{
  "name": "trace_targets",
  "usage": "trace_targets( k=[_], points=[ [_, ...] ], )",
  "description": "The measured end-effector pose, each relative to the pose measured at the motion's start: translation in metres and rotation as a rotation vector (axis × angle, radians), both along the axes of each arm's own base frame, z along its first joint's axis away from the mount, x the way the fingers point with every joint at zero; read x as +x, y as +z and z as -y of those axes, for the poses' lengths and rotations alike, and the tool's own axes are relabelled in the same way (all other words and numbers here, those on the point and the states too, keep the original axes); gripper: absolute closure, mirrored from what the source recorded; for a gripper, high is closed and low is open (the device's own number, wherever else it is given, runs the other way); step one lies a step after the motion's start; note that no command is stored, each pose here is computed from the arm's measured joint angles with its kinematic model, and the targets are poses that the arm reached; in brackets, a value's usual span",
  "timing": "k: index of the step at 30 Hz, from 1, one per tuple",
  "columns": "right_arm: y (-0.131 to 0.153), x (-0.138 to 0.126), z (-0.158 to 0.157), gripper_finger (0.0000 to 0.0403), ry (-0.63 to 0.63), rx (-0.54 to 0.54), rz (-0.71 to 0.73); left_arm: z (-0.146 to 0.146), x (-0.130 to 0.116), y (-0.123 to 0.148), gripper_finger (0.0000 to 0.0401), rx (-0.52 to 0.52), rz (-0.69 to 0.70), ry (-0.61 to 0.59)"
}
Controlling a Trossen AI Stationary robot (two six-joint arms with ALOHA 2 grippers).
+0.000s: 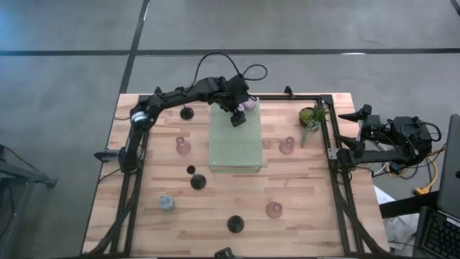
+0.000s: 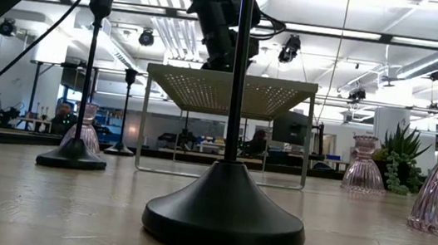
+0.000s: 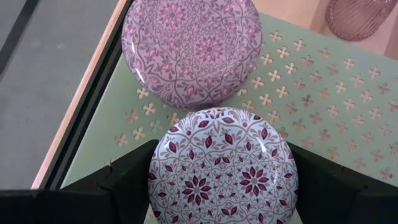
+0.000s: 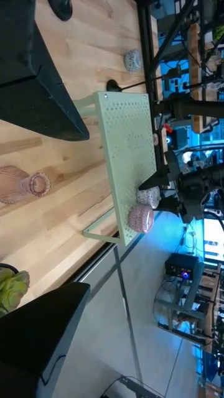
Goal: Pick & Place candle stick holders
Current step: Put the right candle on the shelf, then put the candle on the shelf
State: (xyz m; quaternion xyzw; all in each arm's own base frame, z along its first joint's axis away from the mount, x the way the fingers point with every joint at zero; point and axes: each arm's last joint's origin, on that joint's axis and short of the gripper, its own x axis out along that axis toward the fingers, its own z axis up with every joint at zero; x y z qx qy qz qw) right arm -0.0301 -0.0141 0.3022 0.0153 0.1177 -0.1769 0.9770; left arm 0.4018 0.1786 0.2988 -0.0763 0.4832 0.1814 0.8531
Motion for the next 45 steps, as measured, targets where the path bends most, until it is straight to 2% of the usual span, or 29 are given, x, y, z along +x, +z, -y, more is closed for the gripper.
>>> trace_targets(
  k=[19,29,34,45],
  points=[
    [0.000,0.000,0.000,0.0019,0.001,0.000,0.000,-0.004,-0.003,-0.001,0.0085,-0.047,0.008,0.071],
    [0.000,0.000,0.000,0.0019,0.001,0.000,0.000,-0.006,-0.006,-0.003,0.0009,-0.063,-0.014,0.091],
    [0.000,0.000,0.000,0.0019,0.000,0.000,0.000,-0.004,-0.005,-0.003,0.0005,-0.055,-0.013,0.091],
    [0.000,0.000,0.000,0.0019,0.000,0.000,0.000,0.004,-0.010,0.034,0.0005,-0.007,0.073,0.067]
  ],
)
